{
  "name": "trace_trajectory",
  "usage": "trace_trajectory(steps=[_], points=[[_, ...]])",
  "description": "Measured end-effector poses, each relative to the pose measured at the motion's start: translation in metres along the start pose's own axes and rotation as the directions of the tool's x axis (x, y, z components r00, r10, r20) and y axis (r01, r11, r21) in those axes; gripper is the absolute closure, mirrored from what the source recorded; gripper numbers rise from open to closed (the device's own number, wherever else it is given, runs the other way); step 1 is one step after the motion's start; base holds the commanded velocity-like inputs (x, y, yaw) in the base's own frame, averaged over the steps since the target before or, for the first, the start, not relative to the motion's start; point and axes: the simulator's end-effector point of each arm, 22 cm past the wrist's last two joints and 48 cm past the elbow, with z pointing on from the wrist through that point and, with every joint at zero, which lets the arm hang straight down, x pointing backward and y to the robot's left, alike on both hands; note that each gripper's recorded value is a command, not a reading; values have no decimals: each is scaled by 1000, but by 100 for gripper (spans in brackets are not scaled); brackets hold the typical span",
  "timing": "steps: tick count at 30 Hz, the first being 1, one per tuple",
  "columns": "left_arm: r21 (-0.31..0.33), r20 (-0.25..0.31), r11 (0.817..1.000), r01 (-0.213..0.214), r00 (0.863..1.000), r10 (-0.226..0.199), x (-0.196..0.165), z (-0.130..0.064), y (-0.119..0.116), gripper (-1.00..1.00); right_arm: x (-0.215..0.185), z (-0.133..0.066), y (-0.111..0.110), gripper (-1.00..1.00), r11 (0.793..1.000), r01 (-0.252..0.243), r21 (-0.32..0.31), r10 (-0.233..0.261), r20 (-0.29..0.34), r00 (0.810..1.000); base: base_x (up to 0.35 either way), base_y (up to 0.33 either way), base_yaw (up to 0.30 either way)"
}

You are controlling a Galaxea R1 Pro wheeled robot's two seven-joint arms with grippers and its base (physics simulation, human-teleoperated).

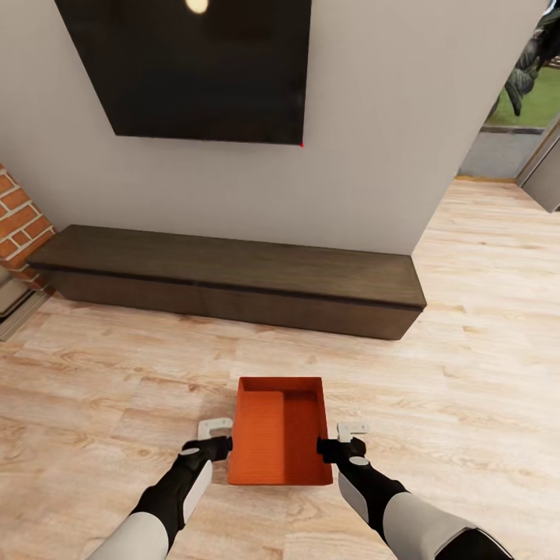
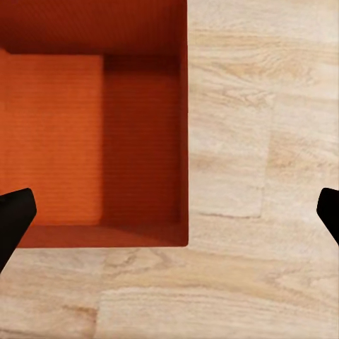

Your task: Move the two storage containers from the living room to the garage. In the garage, place one container on the floor and stack the other container on top of it (either order is fine).

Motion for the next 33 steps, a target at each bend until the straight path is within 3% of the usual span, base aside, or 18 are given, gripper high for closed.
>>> trace_trajectory(steps=[14, 16, 18, 20, 29, 33], points=[[0, 4, 1000, -10, 1000, 10, 3, 17, 0, -100, 3, 17, 2, -100, 999, 33, -6, -33, 11, 999, 0, 0, 0], [5, 9, 999, -35, 999, 35, 3, 19, -5, -100, 4, 19, 3, -100, 999, 34, -6, -34, 10, 999, 0, 0, 0], [15, 18, 996, -89, 996, 89, 3, 21, -13, -100, 5, 22, 3, -100, 999, 34, -6, -34, 10, 999, 0, 0, 0], [18, 19, 995, -103, 995, 102, 4, 23, -15, -100, 6, 24, 2, -100, 999, 35, -6, -35, 11, 999, 0, 0, 0], [28, 18, 993, -115, 993, 115, 10, 34, -24, -100, -1, 36, -1, -100, 1000, 23, -2, -23, 64, 998, 0, 0, 0], [33, 18, 993, -114, 993, 114, 12, 38, -28, -100, -1, 40, 7, -100, 999, 21, -32, -18, 76, 997, 0, 0, 0]])
